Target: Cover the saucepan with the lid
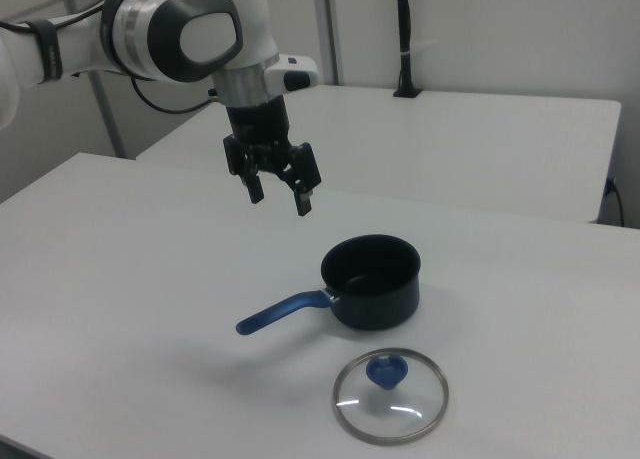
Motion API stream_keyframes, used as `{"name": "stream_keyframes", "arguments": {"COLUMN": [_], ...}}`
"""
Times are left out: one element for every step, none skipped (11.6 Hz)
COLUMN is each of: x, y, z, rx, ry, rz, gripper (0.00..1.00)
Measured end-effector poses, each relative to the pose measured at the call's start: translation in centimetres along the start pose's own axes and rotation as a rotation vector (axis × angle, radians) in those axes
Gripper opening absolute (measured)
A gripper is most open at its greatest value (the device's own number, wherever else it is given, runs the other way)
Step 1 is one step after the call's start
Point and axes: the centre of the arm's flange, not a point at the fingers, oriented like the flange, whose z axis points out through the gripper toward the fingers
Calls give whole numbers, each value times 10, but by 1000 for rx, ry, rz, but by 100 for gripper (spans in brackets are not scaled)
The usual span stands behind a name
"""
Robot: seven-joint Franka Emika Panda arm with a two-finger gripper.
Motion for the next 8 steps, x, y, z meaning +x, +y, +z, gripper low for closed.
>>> {"name": "stream_keyframes", "arguments": {"x": [0, 0, 0, 0, 1, 1, 1, 1], "y": [0, 1, 2, 2, 2, 2, 2, 4], "z": [0, 0, 1, 1, 0, 0, 0, 0], "rx": [0, 0, 0, 0, 0, -1, -1, -1], "ry": [0, 0, -1, 1, 2, 2, 3, 3], "rz": [1, 1, 3, 3, 3, 3, 4, -3], "gripper": [100, 100, 100, 100, 100, 100, 100, 100]}}
